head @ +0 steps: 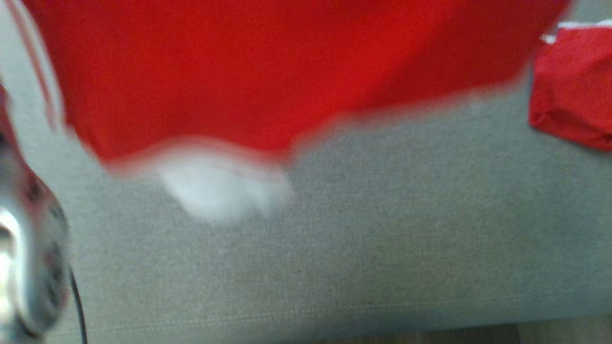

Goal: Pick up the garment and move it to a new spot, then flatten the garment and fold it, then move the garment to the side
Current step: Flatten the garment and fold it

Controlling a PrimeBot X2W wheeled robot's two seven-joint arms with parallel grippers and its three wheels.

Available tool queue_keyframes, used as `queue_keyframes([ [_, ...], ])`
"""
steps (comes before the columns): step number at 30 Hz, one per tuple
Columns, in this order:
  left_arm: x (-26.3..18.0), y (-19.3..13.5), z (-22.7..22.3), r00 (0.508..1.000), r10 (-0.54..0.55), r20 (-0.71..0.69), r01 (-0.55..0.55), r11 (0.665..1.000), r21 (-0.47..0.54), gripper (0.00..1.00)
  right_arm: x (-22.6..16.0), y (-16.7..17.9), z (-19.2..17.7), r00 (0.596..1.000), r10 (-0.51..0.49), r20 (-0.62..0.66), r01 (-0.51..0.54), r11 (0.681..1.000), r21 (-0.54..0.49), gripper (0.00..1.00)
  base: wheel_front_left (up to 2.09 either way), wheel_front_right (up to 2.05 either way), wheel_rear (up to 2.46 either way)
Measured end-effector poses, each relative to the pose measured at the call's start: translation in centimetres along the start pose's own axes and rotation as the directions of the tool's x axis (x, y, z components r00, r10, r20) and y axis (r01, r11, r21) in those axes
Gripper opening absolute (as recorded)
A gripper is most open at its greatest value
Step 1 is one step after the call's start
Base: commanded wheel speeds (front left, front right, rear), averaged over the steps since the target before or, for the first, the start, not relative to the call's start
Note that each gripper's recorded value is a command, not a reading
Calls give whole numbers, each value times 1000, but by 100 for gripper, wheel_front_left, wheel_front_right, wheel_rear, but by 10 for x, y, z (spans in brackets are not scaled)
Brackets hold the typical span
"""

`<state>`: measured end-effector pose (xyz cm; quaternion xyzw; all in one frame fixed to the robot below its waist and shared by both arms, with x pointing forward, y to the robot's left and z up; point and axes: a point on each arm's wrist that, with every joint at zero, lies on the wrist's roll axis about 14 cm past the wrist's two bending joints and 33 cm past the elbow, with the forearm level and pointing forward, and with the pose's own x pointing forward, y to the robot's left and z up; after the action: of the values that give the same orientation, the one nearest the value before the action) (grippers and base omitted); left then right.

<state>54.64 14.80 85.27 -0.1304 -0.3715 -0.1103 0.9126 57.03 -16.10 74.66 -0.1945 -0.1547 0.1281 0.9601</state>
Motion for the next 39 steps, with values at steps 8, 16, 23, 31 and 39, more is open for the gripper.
queue_keyframes([
  [8, 25, 55, -67, 995, 101, 16, -102, 994, 28, 0, 74, 7, -47, 996, -23, 83, 21, 999, 32, 0, 0, 0, 0],
  [16, -10, 77, -114, 987, 113, -117, -105, 992, 72, 0, 70, 59, -132, 998, 37, -46, -28, 984, 177, 0, 0, 0, 0],
  [23, -140, 97, -195, 878, 190, -439, -165, 982, 97, 0, -9, 124, -226, 933, 173, -314, -68, 946, 318, 0, 0, 0, 0],
  [31, -263, 100, -203, 735, 232, -637, -178, 973, 149, 0, -89, 169, -255, 806, 317, -499, -99, 904, 415, 0, 0, 0, 0],
  [39, -377, 93, -194, 522, 209, -827, -182, 974, 132, 0, -137, 181, -253, 722, 395, -569, -160, 894, 418, 0, 0, 0, 0],
])
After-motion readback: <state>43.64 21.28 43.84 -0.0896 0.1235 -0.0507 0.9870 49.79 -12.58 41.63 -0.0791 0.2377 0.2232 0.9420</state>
